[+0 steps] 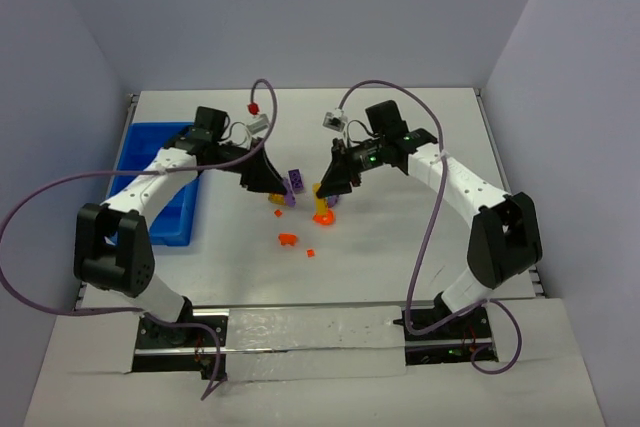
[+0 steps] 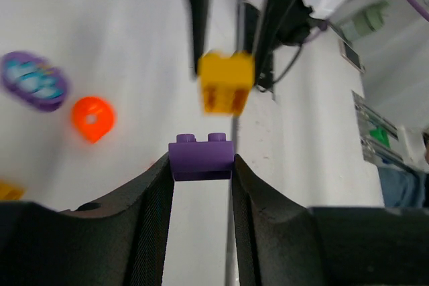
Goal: Sort the legos into containers by color
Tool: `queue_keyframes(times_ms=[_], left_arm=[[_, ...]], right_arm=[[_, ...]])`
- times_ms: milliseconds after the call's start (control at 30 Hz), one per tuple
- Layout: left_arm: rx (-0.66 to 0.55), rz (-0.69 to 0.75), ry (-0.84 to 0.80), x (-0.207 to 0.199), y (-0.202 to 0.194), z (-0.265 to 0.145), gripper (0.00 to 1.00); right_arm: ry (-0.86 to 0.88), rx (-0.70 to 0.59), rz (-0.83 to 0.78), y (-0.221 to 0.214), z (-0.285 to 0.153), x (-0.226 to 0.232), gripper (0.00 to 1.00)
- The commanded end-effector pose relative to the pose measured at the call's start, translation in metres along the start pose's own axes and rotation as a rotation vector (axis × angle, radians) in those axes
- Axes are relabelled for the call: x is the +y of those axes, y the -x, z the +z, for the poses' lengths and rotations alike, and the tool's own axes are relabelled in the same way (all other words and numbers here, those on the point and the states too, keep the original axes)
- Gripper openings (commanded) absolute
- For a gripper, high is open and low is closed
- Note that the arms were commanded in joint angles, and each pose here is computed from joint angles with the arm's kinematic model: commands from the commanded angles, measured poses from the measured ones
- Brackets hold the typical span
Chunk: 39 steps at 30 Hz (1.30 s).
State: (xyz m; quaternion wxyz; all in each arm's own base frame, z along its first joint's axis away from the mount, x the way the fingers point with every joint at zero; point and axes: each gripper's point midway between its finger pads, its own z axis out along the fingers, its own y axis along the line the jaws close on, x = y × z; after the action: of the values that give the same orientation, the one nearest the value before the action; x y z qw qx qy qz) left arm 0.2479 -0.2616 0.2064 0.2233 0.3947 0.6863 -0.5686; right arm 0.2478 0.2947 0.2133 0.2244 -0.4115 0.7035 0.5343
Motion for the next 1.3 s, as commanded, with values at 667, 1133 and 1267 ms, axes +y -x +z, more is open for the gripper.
queue_keyframes(times_ms=[667,1133,1267], left_arm=[[-0.33,-0.139,1.543,0.143,0.012,-0.336,0.0],[-0.278,-0.292,1.623,0.205,-0.016,-0.358,0.0],[-0.253,-0.326,1.616,0.218,-0.028,-0.355,0.08]], right_arm=[[-0.829,0.016,0.115,-0.039,-0.112,-0.127,0.0],[-0.924,0.106,0.237,-0.082,-0.114,-0.154,0.0],[-0.915,0.109,0.249,-0.085,-0.111,-0.155,0.0]])
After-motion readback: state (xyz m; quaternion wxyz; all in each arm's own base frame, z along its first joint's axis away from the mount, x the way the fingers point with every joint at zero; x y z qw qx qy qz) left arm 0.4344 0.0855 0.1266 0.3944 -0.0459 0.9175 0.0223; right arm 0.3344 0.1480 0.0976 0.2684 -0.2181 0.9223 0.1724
